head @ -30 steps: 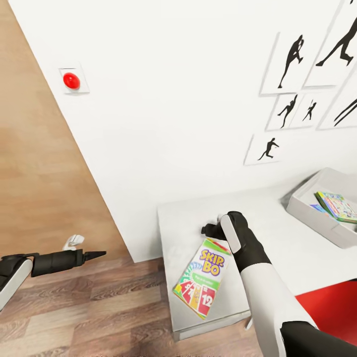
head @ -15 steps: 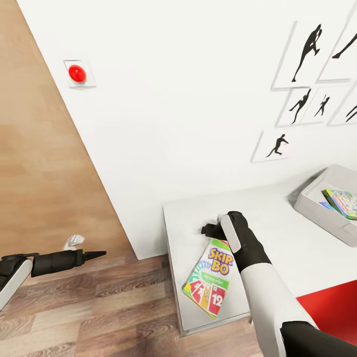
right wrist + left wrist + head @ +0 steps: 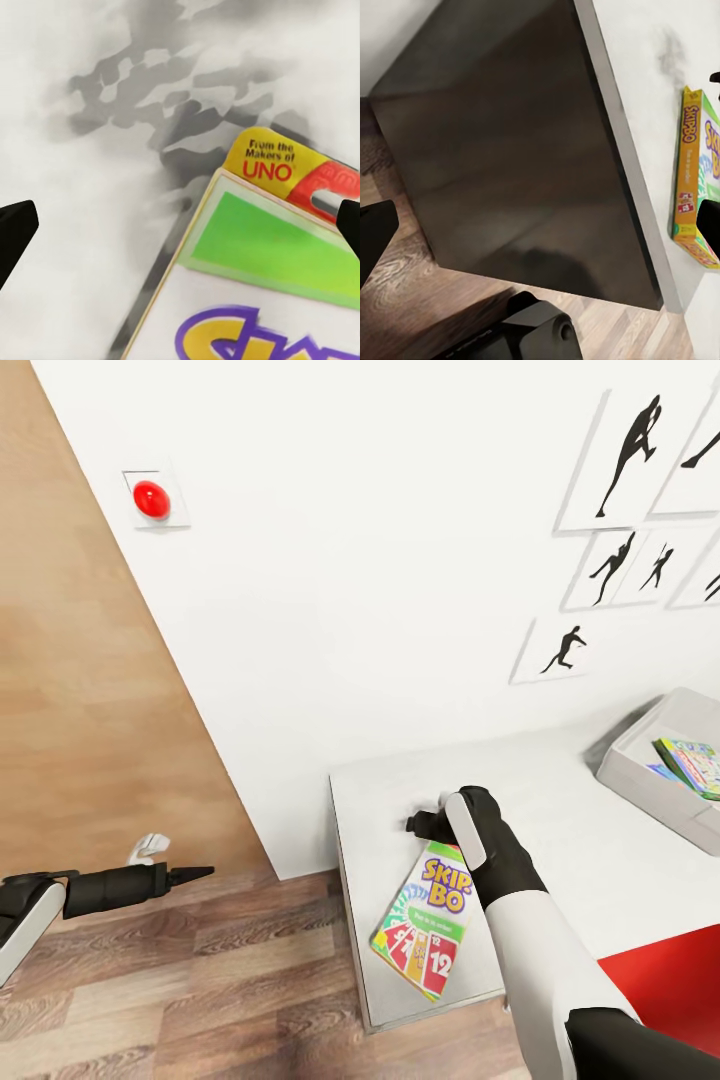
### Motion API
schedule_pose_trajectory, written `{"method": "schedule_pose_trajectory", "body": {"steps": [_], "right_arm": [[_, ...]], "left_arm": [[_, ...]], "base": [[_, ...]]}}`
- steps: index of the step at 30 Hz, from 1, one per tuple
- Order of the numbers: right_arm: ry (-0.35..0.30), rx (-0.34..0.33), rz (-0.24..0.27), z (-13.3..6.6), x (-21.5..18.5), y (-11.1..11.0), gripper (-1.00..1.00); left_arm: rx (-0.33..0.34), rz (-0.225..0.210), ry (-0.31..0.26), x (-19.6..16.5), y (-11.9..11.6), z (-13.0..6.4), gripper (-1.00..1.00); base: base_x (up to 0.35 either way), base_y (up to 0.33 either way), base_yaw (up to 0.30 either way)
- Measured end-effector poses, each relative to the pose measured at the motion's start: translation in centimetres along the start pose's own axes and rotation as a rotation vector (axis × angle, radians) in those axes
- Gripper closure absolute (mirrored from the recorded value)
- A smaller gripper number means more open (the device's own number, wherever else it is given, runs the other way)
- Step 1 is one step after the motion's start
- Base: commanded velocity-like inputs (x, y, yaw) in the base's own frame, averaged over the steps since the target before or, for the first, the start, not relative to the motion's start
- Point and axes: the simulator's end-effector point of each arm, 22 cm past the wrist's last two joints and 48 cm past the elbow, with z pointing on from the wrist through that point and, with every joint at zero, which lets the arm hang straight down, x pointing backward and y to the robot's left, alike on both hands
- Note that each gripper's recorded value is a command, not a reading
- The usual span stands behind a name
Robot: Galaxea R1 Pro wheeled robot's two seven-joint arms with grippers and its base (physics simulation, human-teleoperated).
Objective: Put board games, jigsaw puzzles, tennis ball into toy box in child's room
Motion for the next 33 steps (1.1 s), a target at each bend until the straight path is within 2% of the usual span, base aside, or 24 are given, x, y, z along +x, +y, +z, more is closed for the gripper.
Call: {"method": "schedule_pose_trajectory", "body": {"steps": [33], "right_arm": [[0.030,0.009,0.001,1.7,1.0,-0.5,-1.00]], "left_arm": [[-0.006,-0.022,0.023,1.1,1.1,0.9,-1.00]], "base": [[0.000,-0.016,0.000]]}}
